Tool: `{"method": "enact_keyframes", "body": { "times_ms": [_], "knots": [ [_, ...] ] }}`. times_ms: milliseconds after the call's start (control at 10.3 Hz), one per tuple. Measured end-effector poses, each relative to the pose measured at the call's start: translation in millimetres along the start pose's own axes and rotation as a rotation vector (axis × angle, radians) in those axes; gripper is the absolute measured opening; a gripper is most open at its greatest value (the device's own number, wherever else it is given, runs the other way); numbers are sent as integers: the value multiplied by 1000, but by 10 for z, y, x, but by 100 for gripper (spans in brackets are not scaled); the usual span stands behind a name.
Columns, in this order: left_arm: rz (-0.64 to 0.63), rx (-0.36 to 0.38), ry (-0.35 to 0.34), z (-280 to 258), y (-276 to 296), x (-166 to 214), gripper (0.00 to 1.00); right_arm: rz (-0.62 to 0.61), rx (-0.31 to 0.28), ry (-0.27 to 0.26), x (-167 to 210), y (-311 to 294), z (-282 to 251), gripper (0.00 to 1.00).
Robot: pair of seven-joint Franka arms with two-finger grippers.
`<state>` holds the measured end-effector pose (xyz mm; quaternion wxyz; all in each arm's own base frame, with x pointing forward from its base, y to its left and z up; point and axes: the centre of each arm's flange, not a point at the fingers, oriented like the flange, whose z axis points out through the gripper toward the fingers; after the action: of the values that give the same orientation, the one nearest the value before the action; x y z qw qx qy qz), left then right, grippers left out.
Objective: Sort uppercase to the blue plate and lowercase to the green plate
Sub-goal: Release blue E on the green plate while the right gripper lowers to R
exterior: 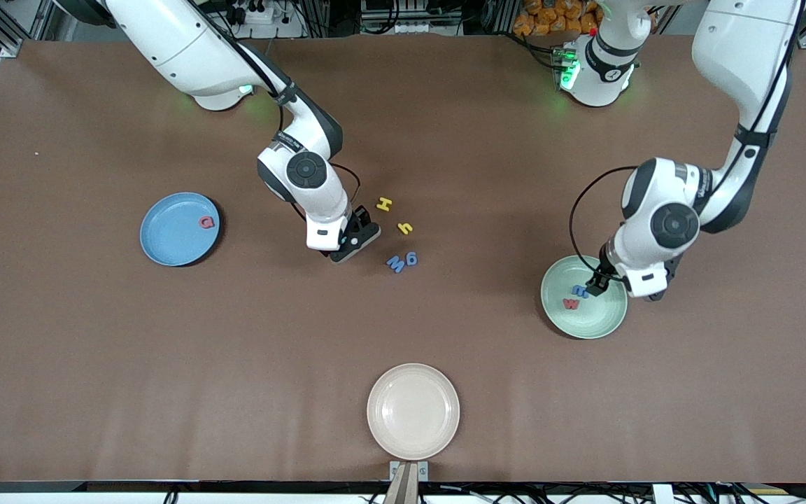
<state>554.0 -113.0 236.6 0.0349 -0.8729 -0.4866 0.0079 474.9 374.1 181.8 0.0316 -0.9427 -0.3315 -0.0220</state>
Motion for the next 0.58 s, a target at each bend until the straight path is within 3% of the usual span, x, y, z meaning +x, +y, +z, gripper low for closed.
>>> {"method": "enact_keyframes", "body": {
  "times_ms": [291, 583],
  "knots": [
    [90, -93, 53, -249, -60, -139, 100, -69, 2, 9, -5, 13, 20, 73],
    [309, -150, 110, -611, 91, -47, 100, -100, 0, 12, -13, 39, 32, 73]
  ]
}}
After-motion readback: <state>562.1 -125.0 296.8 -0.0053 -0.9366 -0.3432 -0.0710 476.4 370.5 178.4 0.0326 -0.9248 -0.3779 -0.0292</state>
